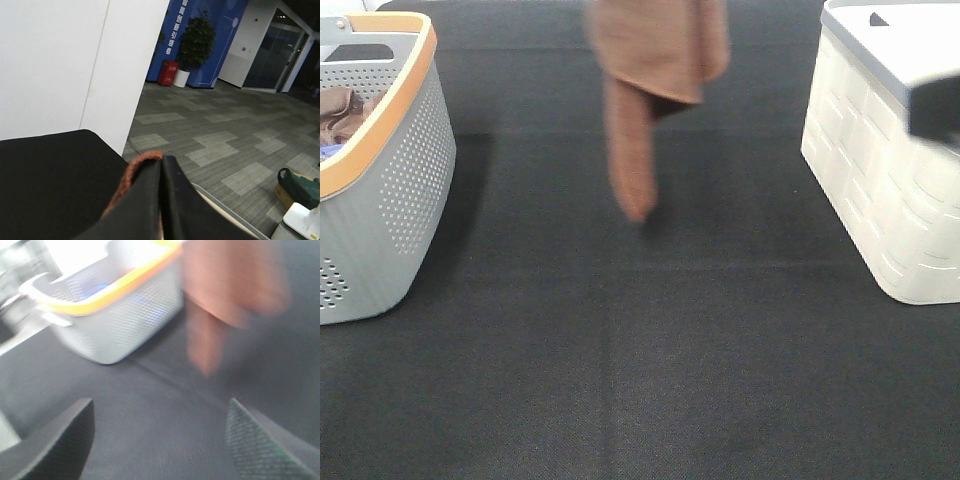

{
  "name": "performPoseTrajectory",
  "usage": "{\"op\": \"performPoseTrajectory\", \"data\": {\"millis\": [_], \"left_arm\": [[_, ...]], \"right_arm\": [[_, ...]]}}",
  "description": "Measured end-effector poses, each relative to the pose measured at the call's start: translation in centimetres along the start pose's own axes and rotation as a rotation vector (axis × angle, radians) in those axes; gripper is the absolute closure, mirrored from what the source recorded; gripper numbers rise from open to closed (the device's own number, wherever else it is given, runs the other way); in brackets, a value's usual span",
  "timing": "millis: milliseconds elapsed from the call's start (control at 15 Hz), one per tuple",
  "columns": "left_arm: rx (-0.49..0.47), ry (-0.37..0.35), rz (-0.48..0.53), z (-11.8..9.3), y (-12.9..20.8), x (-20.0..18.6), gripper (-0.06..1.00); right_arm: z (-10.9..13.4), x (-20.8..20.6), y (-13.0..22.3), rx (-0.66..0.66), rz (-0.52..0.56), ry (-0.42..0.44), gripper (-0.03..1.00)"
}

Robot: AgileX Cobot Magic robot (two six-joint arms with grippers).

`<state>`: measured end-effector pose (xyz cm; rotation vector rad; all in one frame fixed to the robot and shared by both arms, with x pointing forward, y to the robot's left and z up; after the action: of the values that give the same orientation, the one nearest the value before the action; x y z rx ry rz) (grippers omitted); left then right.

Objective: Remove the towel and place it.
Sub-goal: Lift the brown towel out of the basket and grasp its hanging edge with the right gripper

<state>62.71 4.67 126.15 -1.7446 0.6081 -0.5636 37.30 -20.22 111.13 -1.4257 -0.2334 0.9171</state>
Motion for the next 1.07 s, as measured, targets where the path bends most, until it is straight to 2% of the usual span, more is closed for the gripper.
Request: {"op": "performPoseTrajectory", "data": {"millis": [133, 267, 467, 600, 733, 1067], "left_arm": [[0.023, 0.024, 0.021, -1.2, 0.9, 0.5, 0.94], [0.03, 0.034, 0.031, -1.7, 1.3, 0.7, 0.94], [0.029, 0.038, 0.032, -1.9, 1.3, 0.7, 0.94], [0.027, 0.039, 0.033, -2.0, 1.3, 0.7, 0.94], [0.027, 0.041, 0.033, -2.0, 1.3, 0.7, 0.94], [0.027, 0.041, 0.033, -2.0, 1.3, 0.7, 0.94]], "right_arm": [[0.6, 2.7, -3.0, -0.116, 0.05, -0.102, 0.27], [1.5, 5.9, -4.3, -0.205, 0.103, -0.164, 0.27], [2.7, 9.6, -4.2, -0.35, 0.141, -0.175, 0.27], [3.8, 13.0, -3.9, -0.475, 0.111, -0.141, 0.27], [3.4, 16.3, -4.4, -0.438, 0.016, -0.054, 0.27], [1.7, 19.0, -5.7, -0.393, -0.14, 0.087, 0.27]]}}
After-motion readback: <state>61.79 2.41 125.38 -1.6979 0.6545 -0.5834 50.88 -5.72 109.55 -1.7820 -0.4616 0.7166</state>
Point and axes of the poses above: a point on each arm's last joint axis where the gripper is mounted, x pointing out along that axis toward the gripper, z along the wrist's bending axis when the last joint is at zero, y = z × x, the point moved 4 cm from there along x, pointing out along that axis toward the gripper, and after that the axes turned 6 degrees about x, right-handed, at the moved point
